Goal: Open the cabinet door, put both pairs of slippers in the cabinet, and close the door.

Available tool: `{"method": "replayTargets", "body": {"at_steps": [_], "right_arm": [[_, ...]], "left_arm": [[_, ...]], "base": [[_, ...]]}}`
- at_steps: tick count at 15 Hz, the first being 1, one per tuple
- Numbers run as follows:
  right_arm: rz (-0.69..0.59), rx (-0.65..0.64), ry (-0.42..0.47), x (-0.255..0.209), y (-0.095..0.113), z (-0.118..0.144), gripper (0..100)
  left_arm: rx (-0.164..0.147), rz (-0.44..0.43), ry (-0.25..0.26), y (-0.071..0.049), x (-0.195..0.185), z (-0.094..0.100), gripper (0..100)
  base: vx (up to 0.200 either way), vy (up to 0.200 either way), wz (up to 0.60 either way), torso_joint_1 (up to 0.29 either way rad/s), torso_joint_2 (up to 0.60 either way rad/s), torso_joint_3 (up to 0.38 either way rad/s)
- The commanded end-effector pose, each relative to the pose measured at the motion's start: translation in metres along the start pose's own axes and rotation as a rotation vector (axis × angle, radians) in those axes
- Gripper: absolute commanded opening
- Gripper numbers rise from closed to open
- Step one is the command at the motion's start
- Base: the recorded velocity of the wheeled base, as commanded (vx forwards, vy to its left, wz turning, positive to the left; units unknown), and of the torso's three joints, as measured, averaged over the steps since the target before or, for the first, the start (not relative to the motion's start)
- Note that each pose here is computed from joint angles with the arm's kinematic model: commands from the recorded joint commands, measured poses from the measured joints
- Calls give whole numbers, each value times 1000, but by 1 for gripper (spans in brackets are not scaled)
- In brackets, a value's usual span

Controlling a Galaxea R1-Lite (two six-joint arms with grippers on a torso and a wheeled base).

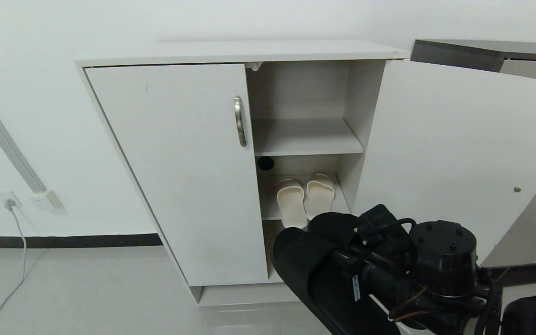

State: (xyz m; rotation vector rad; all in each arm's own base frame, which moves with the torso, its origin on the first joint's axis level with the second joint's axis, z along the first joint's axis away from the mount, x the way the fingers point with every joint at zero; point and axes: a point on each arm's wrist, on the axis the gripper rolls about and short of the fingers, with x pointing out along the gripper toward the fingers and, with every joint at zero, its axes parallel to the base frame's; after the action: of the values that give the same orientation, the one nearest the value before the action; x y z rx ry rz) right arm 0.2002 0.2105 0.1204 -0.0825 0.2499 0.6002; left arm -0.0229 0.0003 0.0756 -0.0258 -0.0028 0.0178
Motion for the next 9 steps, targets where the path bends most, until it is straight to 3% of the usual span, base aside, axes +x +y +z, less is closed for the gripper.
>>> {"method": "replayTargets", "body": {"at_steps": [1, 4, 9], "right_arm": [[5, -6, 4, 3, 3, -1, 0], [-58, 30, -51, 14, 13, 17, 0], [-335, 121, 61, 28, 22, 44, 0]], "left_arm": [[0, 1, 1, 0, 0, 0, 0], [0, 1, 1, 0, 0, 0, 0], [0, 1, 1, 0, 0, 0, 0]], "base": [[0, 0, 0, 0, 0, 0], [0, 0, 0, 0, 0, 0], [0, 0, 0, 0, 0, 0]]}}
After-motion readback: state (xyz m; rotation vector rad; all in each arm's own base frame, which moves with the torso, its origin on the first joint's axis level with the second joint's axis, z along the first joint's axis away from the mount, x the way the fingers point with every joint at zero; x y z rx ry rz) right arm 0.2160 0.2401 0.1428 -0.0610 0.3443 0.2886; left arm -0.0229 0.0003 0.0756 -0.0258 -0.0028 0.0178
